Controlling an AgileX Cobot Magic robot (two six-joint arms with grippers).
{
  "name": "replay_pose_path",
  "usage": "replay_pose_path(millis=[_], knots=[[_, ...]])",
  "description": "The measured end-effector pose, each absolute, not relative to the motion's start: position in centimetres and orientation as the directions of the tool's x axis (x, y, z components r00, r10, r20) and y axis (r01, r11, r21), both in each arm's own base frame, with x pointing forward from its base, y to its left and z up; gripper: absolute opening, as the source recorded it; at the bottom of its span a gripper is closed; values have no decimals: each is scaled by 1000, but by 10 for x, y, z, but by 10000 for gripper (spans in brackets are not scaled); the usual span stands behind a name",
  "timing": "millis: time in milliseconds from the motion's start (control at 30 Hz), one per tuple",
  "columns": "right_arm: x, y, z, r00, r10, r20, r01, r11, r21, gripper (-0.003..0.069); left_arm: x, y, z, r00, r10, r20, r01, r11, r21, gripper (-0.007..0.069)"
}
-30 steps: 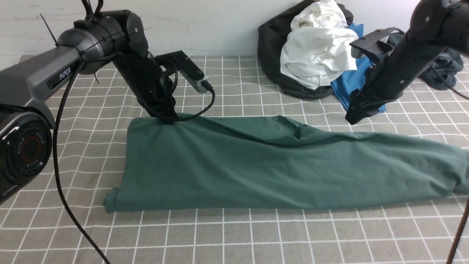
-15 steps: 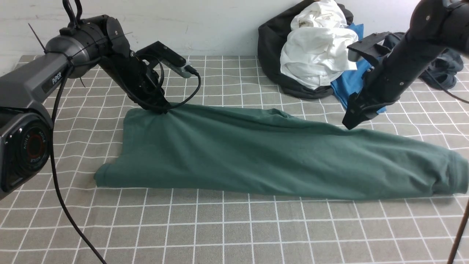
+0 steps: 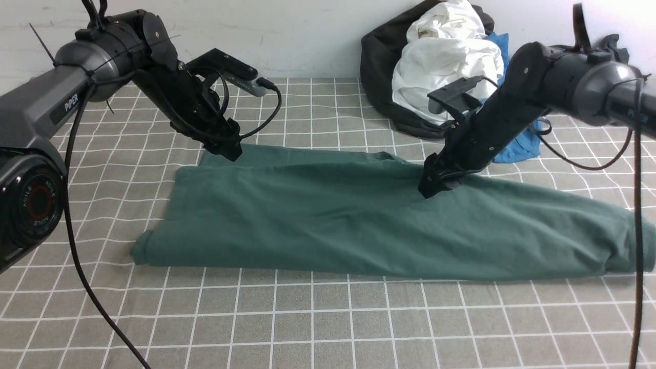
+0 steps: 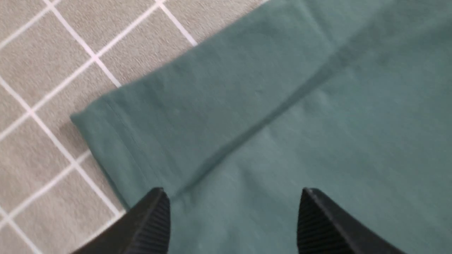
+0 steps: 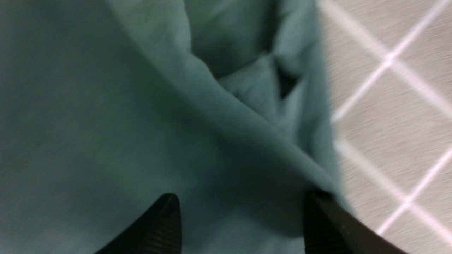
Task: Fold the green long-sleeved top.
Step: Use both arms to drag the lower edge of the fabric forward and fold it over the upper edge, then use the right arm to clamp the right edge of the fabric
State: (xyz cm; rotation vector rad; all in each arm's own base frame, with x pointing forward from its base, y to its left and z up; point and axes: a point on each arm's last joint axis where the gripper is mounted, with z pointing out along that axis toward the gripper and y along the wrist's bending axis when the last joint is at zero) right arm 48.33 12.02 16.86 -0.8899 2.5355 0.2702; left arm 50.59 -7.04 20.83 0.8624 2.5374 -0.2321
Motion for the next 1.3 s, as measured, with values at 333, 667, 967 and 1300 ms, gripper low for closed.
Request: replay_pose_path(millis=[333,667,967,1300], knots=[[500,59,211,-831,-234,-505,-267,964,-8,441,492,-70,238,-707,553,-440,630,776,-36,188],[429,-21,249,-954,-136,-269,-137,990,-16,441,483,-81,239,-704,596,-387,664,746,-58,-8],[374,-70,188,-962,139,-236,131,990,50,468,482,-88,240,-698,597,-396,672,737,-72,-8],[382,-77,146,-945,241,-222,230,970,77,512,482,-88,240,-698,596,-397,672,737,-73,-8]])
